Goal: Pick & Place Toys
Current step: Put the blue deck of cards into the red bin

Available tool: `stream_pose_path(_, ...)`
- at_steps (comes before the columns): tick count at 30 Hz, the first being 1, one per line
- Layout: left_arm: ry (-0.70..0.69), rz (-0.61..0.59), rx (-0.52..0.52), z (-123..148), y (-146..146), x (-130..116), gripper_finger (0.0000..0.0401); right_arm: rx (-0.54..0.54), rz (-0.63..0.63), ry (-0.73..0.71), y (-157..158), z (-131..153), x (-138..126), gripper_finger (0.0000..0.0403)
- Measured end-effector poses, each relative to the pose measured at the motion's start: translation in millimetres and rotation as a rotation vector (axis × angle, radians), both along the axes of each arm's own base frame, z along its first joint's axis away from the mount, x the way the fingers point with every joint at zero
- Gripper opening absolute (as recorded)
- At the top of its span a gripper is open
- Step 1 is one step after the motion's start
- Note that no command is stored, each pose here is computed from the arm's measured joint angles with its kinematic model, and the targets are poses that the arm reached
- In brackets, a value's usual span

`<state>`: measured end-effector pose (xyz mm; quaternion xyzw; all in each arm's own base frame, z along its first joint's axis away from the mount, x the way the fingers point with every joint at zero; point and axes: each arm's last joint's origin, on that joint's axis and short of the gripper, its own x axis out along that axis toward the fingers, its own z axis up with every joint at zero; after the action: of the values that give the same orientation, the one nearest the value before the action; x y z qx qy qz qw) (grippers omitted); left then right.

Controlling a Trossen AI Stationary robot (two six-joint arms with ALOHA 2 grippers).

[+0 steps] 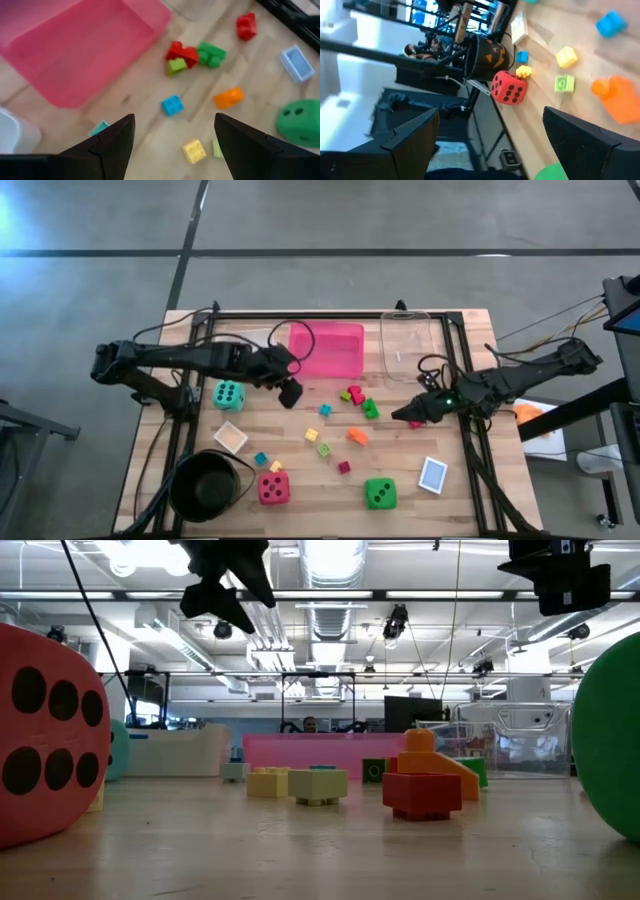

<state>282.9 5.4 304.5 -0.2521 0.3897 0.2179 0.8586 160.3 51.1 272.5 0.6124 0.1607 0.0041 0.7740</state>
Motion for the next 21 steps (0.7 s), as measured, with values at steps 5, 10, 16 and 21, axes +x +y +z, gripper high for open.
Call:
stream_pose_path(5,0.012,-0.026,0.002,-1.0,-7.7,-0.8,0.0277,0.048,-0.023,0.049,1.9,-5.8,6.1,0.0348)
stream_pose_path(10,0.014,-0.03,0.002,-1.0,-8.8,-1.0,0.0277,0.164,-0.042,0.111,5.0,-8.6,12.5,0.0348)
stream_pose_path(16,0.018,-0.033,0.004,-1.1,-8.7,-1.4,0.0277,0.155,-0.094,0.329,12.6,10.5,18.9,0.0348)
stream_pose_path(21,0.02,-0.036,0.006,-1.2,-8.7,-1.5,0.0277,0.053,-0.119,0.667,24.1,33.0,13.0,0.0348)
